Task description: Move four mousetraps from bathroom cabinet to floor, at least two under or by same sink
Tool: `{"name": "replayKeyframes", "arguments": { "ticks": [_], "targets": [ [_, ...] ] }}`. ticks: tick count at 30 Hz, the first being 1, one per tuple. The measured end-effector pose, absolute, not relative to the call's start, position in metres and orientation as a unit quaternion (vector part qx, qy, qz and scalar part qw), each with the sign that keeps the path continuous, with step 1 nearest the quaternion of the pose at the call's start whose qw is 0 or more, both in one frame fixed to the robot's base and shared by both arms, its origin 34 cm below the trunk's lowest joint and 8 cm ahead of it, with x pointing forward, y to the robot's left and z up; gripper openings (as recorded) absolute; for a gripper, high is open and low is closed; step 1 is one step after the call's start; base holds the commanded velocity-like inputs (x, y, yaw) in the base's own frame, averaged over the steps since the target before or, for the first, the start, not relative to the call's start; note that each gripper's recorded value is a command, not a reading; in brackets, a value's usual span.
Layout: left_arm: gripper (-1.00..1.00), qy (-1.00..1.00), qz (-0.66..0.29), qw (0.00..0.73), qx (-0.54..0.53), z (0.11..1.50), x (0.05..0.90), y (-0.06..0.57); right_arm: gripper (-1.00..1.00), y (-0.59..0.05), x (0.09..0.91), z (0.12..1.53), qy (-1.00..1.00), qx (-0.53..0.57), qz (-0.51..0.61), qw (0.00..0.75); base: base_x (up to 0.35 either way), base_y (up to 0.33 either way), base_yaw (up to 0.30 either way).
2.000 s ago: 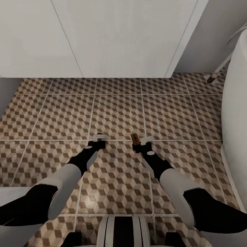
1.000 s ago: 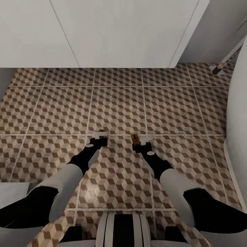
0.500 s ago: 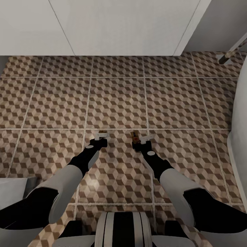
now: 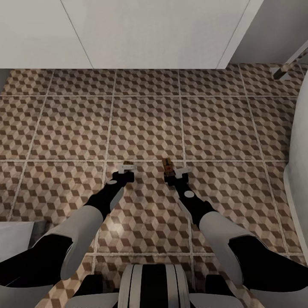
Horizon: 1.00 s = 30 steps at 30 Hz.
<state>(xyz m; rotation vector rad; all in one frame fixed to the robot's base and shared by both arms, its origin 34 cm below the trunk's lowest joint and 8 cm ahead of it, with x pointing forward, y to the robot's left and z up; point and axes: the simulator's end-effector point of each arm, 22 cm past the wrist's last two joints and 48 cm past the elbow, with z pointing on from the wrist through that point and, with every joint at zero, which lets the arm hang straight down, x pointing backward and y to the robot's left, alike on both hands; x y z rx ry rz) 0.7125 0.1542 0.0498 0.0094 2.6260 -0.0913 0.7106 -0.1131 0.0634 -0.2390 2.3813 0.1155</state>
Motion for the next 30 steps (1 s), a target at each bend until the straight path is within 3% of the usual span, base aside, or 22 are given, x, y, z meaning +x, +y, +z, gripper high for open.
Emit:
{"name": "replayKeyframes", "arguments": {
  "ticks": [14, 20, 25, 30],
  "targets": [
    [-1.00, 0.942, -0.040, 0.332, -0.008, 0.098, 0.775, 0.153, -1.00, -0.129, 0.722, 0.070, 0.922, -0.079, 0.008, 0.380, 0.000, 0.000, 0.000],
    [-1.00, 0.947, -0.029, 0.321, -0.012, 0.116, 0.791, 0.161, -1.00, -0.155, 0.773, 0.107, 0.905, -0.047, -0.051, 0.420, 0.000, 0.000, 0.000],
    [-1.00, 0.950, 0.013, 0.311, -0.025, 0.133, 0.803, 0.181, -1.00, -0.165, 0.799, 0.129, 0.919, -0.048, -0.075, 0.383, 0.000, 0.000, 0.000],
    [-1.00, 0.968, 0.028, 0.248, -0.017, 0.124, 0.786, 0.186, -1.00, -0.171, 0.819, 0.155, 0.928, -0.047, -0.088, 0.360, 0.000, 0.000, 0.000]
  ]
}}
